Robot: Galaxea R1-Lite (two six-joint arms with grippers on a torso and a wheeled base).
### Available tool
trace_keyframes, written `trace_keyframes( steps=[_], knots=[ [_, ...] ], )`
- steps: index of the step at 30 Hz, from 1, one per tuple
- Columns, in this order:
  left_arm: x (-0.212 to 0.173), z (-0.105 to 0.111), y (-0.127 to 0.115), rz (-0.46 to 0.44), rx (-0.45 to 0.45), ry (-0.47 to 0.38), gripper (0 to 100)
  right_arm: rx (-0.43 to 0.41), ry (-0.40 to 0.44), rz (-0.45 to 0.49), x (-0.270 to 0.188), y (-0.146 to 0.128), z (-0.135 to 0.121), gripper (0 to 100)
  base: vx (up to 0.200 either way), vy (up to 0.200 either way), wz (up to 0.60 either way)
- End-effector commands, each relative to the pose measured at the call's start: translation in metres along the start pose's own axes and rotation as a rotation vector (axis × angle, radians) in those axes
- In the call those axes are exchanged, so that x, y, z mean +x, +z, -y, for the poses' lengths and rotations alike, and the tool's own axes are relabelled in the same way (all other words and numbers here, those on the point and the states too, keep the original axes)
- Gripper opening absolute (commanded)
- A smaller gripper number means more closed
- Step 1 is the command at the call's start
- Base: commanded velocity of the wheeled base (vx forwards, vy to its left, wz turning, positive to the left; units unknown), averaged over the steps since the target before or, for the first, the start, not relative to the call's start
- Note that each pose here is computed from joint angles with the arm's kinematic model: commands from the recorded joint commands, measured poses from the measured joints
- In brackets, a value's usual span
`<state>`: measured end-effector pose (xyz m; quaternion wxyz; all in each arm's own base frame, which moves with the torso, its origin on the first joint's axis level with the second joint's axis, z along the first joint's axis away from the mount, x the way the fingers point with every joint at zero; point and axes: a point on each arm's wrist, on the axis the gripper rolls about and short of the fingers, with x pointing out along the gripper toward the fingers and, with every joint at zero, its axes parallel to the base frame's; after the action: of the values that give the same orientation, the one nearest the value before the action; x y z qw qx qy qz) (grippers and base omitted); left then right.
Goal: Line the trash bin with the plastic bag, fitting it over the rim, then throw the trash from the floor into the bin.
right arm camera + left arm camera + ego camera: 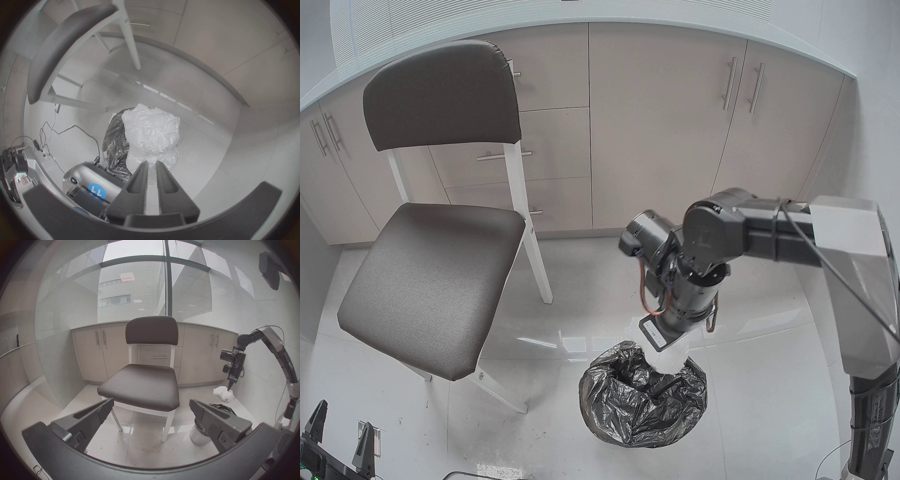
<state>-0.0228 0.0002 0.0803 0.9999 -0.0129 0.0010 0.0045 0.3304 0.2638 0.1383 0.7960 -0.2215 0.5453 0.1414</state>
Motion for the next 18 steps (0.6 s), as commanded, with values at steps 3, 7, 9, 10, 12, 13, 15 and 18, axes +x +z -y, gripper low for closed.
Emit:
trace_keyframes(
  steps=[3,7,9,10,12,13,15,18],
  knots=[
    [0.000,0.000,-0.004,-0.001,0.000,0.000,100,-0.074,0.006,-0.090,0.041,-0.008,-0.047,0,0.000,0.000,0.00],
    [0.000,0.000,-0.004,-0.001,0.000,0.000,100,-0.075,0.003,-0.113,0.052,-0.010,-0.053,0,0.000,0.000,0.00],
    [0.000,0.000,-0.004,-0.001,0.000,0.000,100,-0.078,0.001,-0.124,0.057,-0.010,-0.054,0,0.000,0.000,0.00],
    [0.000,0.000,-0.004,-0.001,0.000,0.000,100,-0.078,0.001,-0.124,0.057,-0.010,-0.054,0,0.000,0.000,0.00],
    [0.000,0.000,-0.004,-0.001,0.000,0.000,100,-0.082,-0.002,-0.146,0.067,-0.012,-0.057,0,0.000,0.000,0.00],
    [0.000,0.000,-0.004,-0.001,0.000,0.000,100,-0.081,-0.002,-0.146,0.069,-0.012,-0.056,0,0.000,0.000,0.00],
    [0.000,0.000,-0.004,-0.001,0.000,0.000,100,-0.076,0.002,-0.123,0.072,-0.009,-0.057,0,0.000,0.000,0.00],
    [0.000,0.000,-0.004,-0.001,0.000,0.000,100,-0.070,0.008,-0.099,0.075,-0.007,-0.058,0,0.000,0.000,0.00]
  ],
)
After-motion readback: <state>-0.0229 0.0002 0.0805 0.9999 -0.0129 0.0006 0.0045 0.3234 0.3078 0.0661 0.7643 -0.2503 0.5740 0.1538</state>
